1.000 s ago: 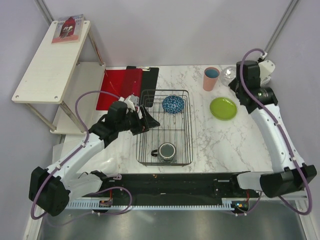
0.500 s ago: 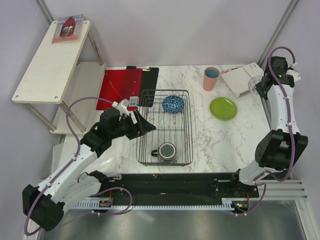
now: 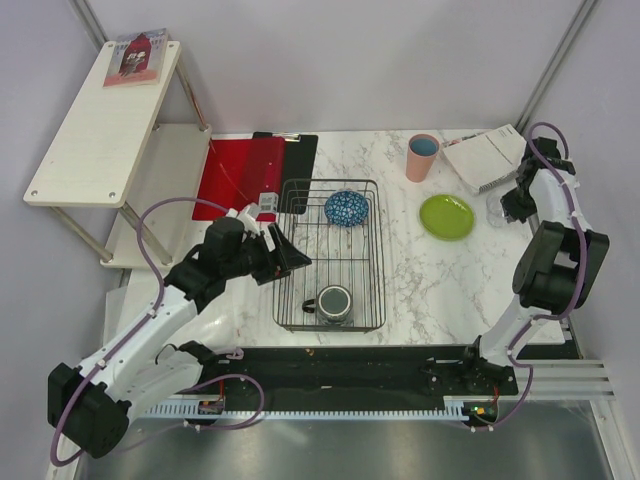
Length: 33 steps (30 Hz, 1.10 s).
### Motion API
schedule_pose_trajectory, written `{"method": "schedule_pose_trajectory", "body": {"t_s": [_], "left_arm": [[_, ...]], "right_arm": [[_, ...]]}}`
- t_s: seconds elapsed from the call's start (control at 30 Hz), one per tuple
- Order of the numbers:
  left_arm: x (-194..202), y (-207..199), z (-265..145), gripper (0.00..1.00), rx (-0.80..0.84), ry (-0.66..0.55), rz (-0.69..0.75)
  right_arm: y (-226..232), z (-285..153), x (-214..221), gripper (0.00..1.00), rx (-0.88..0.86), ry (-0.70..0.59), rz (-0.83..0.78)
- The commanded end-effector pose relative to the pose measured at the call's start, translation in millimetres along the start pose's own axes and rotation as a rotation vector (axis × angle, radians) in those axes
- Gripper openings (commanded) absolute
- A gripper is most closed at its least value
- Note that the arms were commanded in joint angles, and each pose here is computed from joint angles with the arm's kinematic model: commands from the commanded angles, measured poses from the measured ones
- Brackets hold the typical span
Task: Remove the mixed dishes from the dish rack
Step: Place the cup at the center of the board, then pick up the cup from the dish rack.
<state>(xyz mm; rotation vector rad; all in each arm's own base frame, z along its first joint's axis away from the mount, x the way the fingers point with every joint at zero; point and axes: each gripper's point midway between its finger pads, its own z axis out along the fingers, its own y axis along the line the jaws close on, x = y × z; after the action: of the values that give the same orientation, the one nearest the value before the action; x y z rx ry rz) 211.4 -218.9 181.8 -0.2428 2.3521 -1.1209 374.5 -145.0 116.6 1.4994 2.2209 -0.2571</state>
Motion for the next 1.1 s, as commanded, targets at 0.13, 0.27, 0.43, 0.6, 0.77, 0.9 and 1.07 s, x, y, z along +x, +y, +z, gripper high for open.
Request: {"method": "schedule_pose_trajectory", "body": {"t_s": [0.13,0.27,0.43,0.6,0.77,0.9,1.07], "left_arm": [[3,13,5,0.83,-0.045,-0.002,-0.041],[3,16,9,0.84,-0.060,0.009,-0.046],[3,14,14,0.84,-0.061,0.031,-0.047],[2,14,15,0.84,-0.062,0.037,-0.041],[1,13,14,0.85,-0.060,0.028,-0.032],[-5,12,12,0.87,-0.063,-0.005,-0.011],[-12,9,11,0.90,-0.063,-0.026,0.014]], "right_arm": [[23,21,9,0.00,-0.081,0.067,0.022],[24,25,11,0.02,-0.075,0.076,0.012],[24,18,6,0.18,-0.089,0.059,0.000],[27,5,-4,0.36,-0.117,0.025,0.002],[36,-21,-17,0.45,-0.182,-0.005,0.028],[53,-78,-33,0.51,-0.349,-0.049,0.084],[81,-167,-24,0.59,-0.621,-0.102,0.084]]}}
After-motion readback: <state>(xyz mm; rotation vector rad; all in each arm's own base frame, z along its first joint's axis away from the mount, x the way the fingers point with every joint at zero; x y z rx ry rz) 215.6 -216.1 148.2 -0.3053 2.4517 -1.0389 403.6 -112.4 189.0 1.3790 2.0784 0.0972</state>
